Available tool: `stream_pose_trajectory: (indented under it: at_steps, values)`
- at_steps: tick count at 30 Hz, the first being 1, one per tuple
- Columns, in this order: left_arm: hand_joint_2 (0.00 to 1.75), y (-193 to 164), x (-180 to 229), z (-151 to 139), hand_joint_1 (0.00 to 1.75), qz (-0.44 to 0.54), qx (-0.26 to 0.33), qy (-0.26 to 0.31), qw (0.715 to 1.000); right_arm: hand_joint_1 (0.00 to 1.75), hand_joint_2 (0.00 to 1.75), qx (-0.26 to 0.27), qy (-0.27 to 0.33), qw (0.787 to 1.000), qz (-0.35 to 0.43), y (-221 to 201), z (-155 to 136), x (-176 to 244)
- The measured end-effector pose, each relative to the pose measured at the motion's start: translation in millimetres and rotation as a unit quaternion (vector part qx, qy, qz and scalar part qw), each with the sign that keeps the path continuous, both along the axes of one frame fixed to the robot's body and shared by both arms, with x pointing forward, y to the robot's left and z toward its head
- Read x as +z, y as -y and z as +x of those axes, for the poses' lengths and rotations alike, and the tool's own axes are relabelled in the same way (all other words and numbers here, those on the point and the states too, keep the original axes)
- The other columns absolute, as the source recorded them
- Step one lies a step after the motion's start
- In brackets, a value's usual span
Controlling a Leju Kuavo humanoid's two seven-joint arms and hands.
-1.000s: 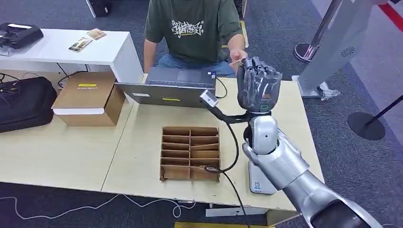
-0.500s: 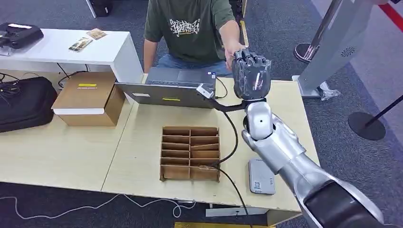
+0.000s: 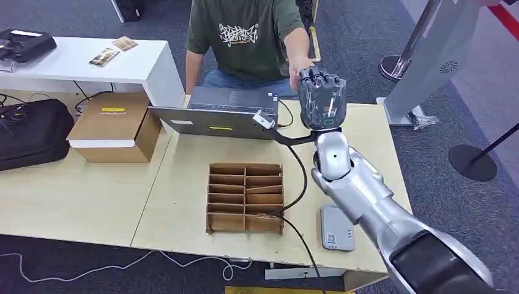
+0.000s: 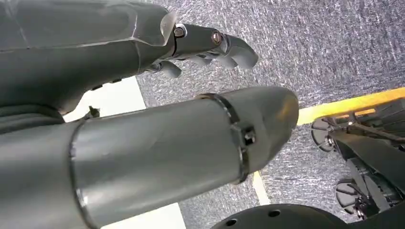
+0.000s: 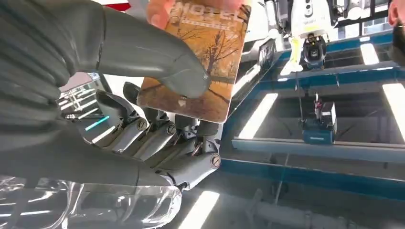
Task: Pass the card to the sensor for recognition and then transmit it.
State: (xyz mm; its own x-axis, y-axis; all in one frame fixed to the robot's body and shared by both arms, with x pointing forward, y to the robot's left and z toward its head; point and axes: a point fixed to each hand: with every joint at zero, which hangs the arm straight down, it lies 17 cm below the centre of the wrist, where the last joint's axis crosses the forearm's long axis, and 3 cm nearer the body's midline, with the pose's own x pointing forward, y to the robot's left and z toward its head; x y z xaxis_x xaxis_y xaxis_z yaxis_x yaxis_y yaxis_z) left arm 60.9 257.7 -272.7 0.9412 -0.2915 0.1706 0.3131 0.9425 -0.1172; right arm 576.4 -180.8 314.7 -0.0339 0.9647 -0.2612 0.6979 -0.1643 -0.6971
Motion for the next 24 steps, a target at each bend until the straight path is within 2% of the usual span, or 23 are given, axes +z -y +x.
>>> stream_pose_trajectory:
  at_steps: [9,10,11,24]
  values:
    - [0.00,0.1,0.1,0.7,0.00,0.000,0.001,0.000,1.000,1.75,1.75,-0.005,-0.005,1.000,-0.001,3.2,1.5,-4.5]
    - [0.00,0.2,0.1,0.8,0.00,-0.001,0.001,0.000,1.000,0.66,1.75,-0.005,-0.005,1.000,-0.002,3.1,1.6,-4.7]
    - [0.00,0.5,0.2,0.8,0.00,-0.001,0.001,0.000,1.000,0.00,1.75,-0.004,-0.006,1.000,-0.003,2.5,1.7,-5.2]
    - [0.00,0.9,0.2,-0.1,0.00,-0.003,0.011,-0.001,1.000,0.00,1.75,0.008,-0.008,1.000,-0.008,-5.8,0.5,-5.8]
